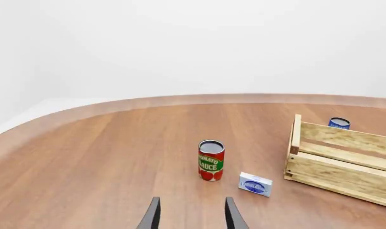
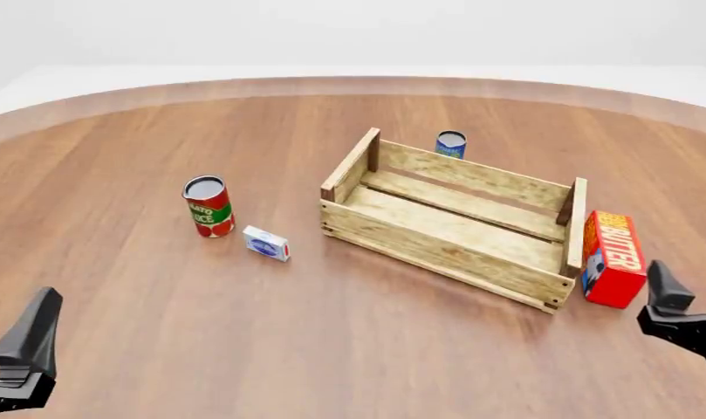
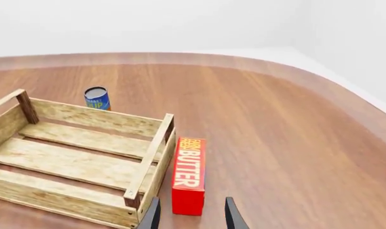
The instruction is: Pick up the butter and put it in the tray.
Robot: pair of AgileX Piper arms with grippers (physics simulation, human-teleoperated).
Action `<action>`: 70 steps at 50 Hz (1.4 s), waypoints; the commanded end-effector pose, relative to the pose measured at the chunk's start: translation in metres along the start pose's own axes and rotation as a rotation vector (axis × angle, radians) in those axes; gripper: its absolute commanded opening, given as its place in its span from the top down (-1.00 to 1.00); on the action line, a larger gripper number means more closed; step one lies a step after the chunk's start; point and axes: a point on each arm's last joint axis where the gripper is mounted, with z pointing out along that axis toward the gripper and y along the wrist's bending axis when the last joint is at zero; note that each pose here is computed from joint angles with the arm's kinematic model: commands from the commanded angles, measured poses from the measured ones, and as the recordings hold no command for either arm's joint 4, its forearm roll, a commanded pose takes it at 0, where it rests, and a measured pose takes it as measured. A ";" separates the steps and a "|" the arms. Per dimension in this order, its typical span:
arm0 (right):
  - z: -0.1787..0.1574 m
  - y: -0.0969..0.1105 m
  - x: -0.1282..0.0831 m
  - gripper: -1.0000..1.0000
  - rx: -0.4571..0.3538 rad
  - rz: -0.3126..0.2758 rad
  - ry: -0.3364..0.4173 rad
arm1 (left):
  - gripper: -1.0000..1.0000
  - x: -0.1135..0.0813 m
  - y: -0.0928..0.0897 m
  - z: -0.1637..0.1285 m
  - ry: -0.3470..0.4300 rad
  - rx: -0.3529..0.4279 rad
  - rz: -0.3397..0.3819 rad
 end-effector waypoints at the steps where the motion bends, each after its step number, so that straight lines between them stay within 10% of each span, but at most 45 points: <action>1: 0.011 0.002 0.005 -1.00 -0.013 -0.025 0.009 | -1.00 0.000 0.000 0.000 0.000 0.000 0.000; 70: 0.057 0.001 0.038 -1.00 -0.004 -0.027 0.106 | -1.00 0.000 0.000 0.000 0.000 0.000 0.000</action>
